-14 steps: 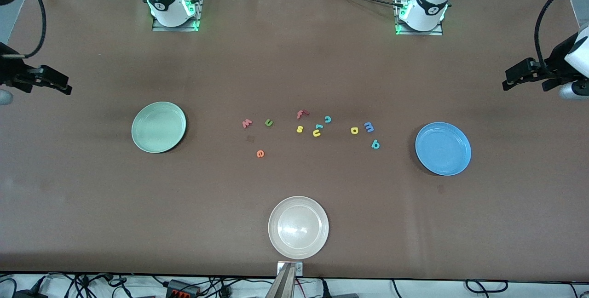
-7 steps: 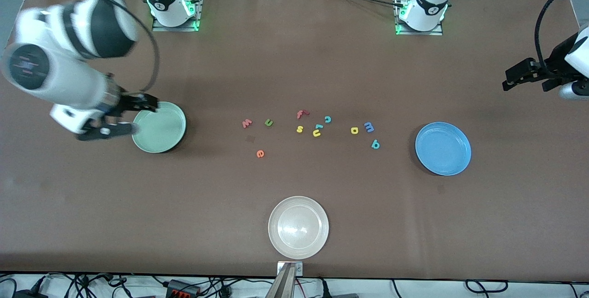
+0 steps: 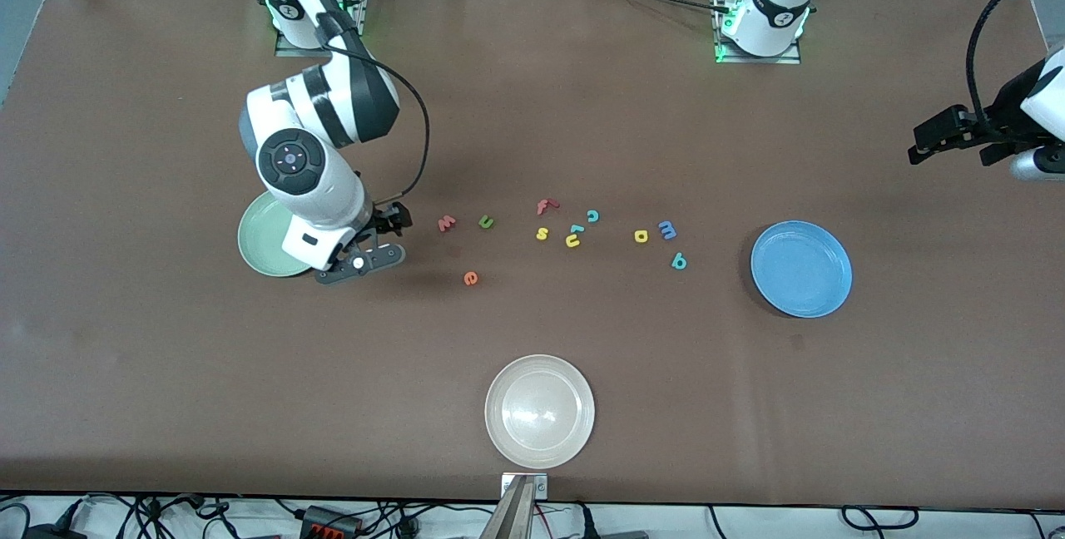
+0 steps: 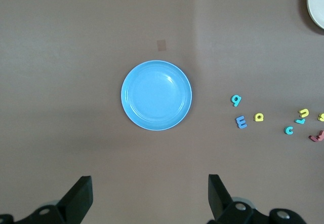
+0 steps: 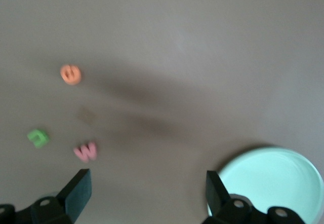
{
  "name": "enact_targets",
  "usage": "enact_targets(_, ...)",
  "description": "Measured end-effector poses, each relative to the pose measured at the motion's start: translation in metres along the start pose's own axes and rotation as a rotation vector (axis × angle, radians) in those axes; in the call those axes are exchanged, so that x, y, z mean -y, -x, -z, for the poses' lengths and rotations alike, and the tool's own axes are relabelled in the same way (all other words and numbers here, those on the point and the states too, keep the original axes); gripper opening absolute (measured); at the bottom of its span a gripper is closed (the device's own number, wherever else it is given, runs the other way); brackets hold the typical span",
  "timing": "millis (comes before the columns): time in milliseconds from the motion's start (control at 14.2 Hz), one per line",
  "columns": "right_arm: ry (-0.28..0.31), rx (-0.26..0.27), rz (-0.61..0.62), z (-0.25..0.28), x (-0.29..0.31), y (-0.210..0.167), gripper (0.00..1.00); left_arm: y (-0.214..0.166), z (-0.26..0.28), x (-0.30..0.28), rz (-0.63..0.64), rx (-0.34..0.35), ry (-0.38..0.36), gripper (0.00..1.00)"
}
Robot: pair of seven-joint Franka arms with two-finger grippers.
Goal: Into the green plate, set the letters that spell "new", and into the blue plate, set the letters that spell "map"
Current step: 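Reach the right gripper down toward the orange letter e, then grasp the orange e with the right gripper while the left gripper reaches the cyan q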
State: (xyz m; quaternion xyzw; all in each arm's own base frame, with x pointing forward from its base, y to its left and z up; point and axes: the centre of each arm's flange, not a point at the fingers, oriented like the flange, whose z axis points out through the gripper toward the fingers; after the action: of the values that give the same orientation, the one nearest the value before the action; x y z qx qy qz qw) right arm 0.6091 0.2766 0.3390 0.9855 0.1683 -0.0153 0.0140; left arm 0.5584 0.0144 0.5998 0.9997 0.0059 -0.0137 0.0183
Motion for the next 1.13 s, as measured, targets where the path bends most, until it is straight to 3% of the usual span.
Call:
enact_targets(352, -0.045, -0.08, -0.026, -0.044, 0.053, -0.025, 1.0, 0.0, 0.0, -0.002, -0.003, 0.001, 0.0, 1.0)
enact_targets(705, -0.047, -0.105, -0.03, -0.074, 0.103, -0.044, 0.96, 0.0, -0.011, -0.019, -0.034, 0.047, 0.0, 1.0)
enact_targets(987, -0.04, -0.095, -0.02, -0.103, 0.11, -0.044, 0.8, -0.027, -0.079, -0.039, -0.069, 0.165, -0.001, 1.0)
enact_targets(1128, -0.036, -0.088, -0.018, -0.116, 0.112, -0.044, 0.78, -0.042, -0.128, -0.055, -0.097, 0.236, -0.003, 1.0)
